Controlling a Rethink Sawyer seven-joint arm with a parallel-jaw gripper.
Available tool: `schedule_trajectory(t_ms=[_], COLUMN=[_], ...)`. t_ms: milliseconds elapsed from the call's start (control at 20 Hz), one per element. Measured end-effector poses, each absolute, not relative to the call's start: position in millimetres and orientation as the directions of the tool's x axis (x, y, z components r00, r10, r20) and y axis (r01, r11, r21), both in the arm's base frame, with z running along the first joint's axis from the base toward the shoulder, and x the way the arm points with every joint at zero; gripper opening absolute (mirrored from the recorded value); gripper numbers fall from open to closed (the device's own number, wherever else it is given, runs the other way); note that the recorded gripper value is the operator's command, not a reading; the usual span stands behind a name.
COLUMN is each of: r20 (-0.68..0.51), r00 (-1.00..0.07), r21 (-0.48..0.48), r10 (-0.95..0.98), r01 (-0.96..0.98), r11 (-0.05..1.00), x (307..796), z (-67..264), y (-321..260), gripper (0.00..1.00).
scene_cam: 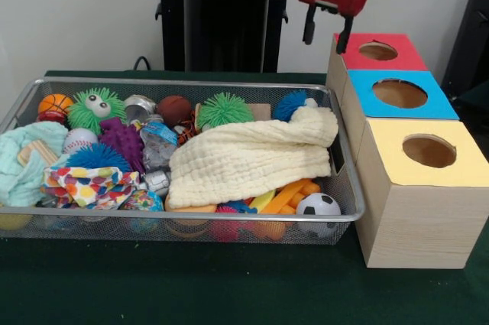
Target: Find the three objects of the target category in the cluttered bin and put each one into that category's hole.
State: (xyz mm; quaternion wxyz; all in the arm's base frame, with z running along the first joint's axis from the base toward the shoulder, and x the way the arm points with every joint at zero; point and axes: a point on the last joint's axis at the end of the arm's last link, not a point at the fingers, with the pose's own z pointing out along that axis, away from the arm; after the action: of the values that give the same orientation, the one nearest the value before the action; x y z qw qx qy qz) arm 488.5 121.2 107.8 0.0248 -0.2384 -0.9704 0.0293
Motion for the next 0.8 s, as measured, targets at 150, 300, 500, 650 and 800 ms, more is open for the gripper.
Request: schedule_trajectory(t_ms=[150, 300, 500, 650, 800], r20=[0.011, -0.014, -0.04, -0.055, -0.068], r00=[-0.887, -0.888, -0.879, -0.868, -0.853], r21=[-0.083, -0.094, -0.1, -0.106, -0.117], r10=[0.462, 0.46, 0.475, 0.493, 0.517], r01=[0.46, 0.459, 0.477, 0.496, 0.522], r11=[0.884, 0.883, 0.873, 0.862, 0.845], x=[495.2, 503.8, 516.4, 522.5, 523.9], z=[107.7, 109.3, 111.2, 112.2, 111.7], y=[109.7, 93.1, 62.4, 36.9, 0.9], gripper=[1.0, 1.0, 1.0, 1.0, 1.0])
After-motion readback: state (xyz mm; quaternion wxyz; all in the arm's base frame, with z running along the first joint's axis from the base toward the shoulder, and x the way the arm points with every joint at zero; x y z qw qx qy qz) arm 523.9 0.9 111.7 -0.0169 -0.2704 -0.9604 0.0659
